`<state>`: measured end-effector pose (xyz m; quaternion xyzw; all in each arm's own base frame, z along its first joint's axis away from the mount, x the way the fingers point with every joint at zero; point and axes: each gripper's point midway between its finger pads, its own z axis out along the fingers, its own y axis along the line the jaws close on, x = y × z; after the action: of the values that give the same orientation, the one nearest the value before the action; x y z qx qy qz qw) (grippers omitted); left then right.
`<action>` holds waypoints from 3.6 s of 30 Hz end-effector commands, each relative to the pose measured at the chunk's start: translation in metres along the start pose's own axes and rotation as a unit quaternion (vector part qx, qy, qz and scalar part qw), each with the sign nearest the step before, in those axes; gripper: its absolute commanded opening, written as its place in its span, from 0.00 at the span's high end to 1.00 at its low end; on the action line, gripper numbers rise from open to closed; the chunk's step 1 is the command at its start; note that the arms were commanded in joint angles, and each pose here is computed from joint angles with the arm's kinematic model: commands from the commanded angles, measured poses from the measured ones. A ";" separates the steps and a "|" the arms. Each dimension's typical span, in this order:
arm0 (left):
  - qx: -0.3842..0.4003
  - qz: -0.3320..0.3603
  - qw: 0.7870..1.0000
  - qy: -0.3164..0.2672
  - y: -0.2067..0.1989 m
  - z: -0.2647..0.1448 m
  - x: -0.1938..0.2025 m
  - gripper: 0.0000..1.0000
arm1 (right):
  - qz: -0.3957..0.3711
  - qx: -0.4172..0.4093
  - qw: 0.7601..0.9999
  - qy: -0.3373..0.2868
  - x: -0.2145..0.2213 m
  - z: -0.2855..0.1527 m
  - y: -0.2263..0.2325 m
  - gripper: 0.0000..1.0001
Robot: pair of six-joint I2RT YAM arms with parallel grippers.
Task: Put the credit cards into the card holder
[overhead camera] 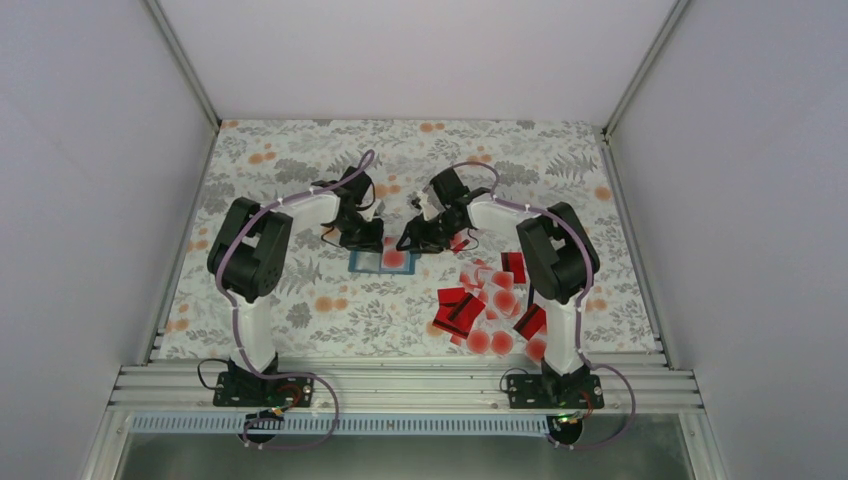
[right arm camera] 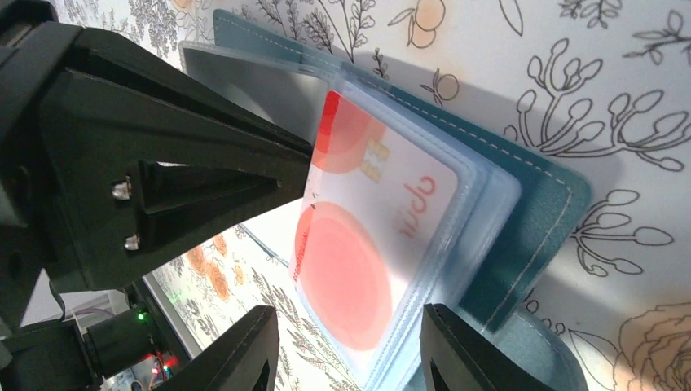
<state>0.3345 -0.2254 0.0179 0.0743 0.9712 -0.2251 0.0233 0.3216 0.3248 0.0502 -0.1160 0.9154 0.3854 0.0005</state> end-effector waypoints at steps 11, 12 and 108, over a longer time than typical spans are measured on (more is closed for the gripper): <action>-0.016 0.000 0.999 0.033 0.011 0.023 0.012 0.91 | 0.003 -0.031 0.999 0.013 -0.001 0.014 -0.004 0.56; -0.015 0.000 0.999 0.033 0.011 0.023 0.012 0.91 | 0.005 -0.030 0.999 0.014 -0.001 0.015 -0.006 0.56; -0.057 -0.017 0.994 -0.090 0.016 -0.089 0.000 0.90 | -0.091 -0.056 0.994 0.039 -0.019 0.014 0.089 0.63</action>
<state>0.3374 -0.1813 0.0873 0.0481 0.9775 -0.1781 0.1020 0.3193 0.3739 0.0895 -0.1807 0.9016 0.3928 -0.0144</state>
